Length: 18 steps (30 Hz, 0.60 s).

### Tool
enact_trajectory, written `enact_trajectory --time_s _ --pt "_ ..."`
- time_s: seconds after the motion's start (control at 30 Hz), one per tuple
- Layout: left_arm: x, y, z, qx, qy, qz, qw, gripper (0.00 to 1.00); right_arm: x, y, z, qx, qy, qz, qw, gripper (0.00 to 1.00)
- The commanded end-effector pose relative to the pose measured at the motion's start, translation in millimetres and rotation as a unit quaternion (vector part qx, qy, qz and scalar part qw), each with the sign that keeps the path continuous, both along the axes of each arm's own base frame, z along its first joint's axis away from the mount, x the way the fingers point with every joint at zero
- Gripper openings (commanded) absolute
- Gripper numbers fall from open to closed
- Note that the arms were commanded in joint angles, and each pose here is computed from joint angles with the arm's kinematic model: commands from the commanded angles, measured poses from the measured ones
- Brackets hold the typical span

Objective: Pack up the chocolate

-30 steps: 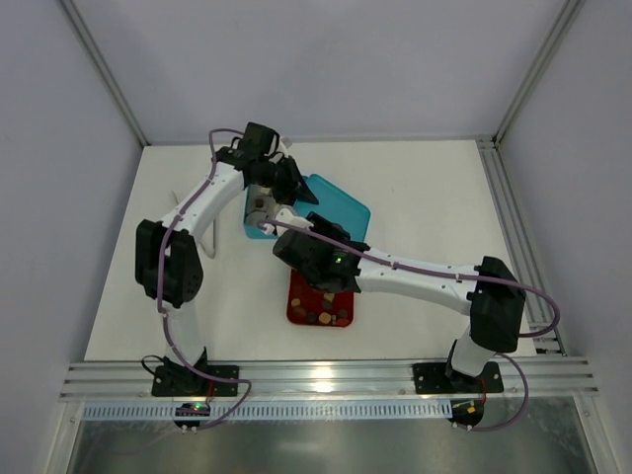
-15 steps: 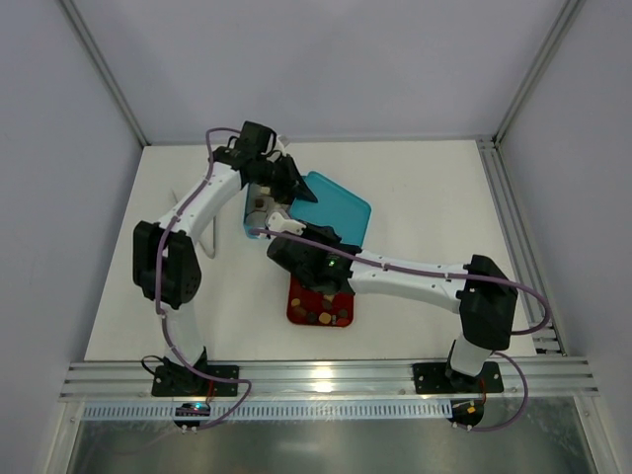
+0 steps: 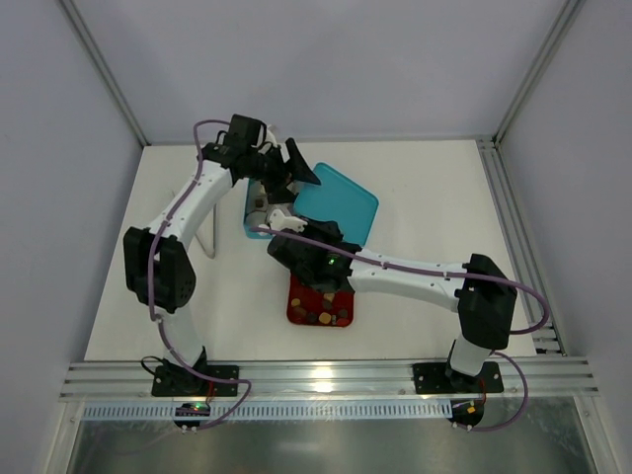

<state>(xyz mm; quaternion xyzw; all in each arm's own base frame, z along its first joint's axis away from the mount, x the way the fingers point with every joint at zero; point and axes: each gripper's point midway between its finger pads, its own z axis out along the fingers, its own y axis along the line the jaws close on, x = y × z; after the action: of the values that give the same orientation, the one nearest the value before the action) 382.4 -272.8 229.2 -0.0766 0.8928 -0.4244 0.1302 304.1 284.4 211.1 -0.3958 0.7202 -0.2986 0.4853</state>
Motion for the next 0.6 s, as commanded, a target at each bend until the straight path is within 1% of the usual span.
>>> enact_trajectory --time_s 0.0,0.07,0.13,0.17,0.23,0.27,0.37,0.4,0.43,0.47,0.5,0.53,0.57 --pt "29.9 18.1 44.0 -0.007 -0.079 0.045 0.996 0.82 2.3 -1.2 32.9 0.033 -0.029 -0.009 0.999 0.04" --pt "44.7 32.2 48.0 -0.009 -0.086 0.069 0.994 0.83 1.3 -0.6 30.7 0.045 -0.014 -0.001 0.999 0.04" --pt "60.5 44.2 60.8 -0.013 -0.106 0.091 0.990 0.83 1.8 -0.9 34.0 0.064 0.003 0.005 0.998 0.04" --pt "69.6 56.5 64.1 -0.014 -0.110 0.107 0.988 0.83 5.2 2.9 36.2 0.092 0.016 0.012 0.996 0.04" --pt "82.8 73.5 80.7 -0.015 -0.133 0.130 0.982 0.84 8.3 5.5 41.8 0.123 0.036 0.025 0.991 0.04" --pt "90.7 91.4 85.3 -0.014 -0.138 0.152 0.979 0.84 8.5 18.5 48.3 0.166 0.057 0.046 0.983 0.04" --pt "101.8 119.3 106.2 -0.014 -0.166 0.185 0.969 0.83 21.3 22.7 58.9 0.222 0.087 0.058 0.969 0.04" --pt "104.8 136.6 114.2 -0.012 -0.175 0.204 0.963 0.83 22.8 36.8 73.0 0.274 0.108 0.079 0.952 0.04" --pt "105.9 147.8 118.7 -0.008 -0.183 0.216 0.959 0.83 32.6 34.8 77.3 0.304 0.125 0.080 0.941 0.04" --pt "107.2 158.2 119.1 0.004 -0.189 0.228 0.955 0.83 41.9 39.0 91.3 0.339 0.130 0.088 0.927 0.04" --pt "102.3 165.7 128.0 0.011 -0.203 0.236 0.950 0.83 37.8 55.8 95.1 0.395 0.173 0.117 0.894 0.04" --pt "99.5 168.5 129.1 0.019 -0.209 0.240 0.948 0.83 56.5 45.2 100.4 0.431 0.182 0.107 0.877 0.04" --pt "98.4 175.9 119.5 0.038 -0.205 0.253 0.945 0.83 65.8 51.1 110.4 0.471 0.191 0.117 0.853 0.04"
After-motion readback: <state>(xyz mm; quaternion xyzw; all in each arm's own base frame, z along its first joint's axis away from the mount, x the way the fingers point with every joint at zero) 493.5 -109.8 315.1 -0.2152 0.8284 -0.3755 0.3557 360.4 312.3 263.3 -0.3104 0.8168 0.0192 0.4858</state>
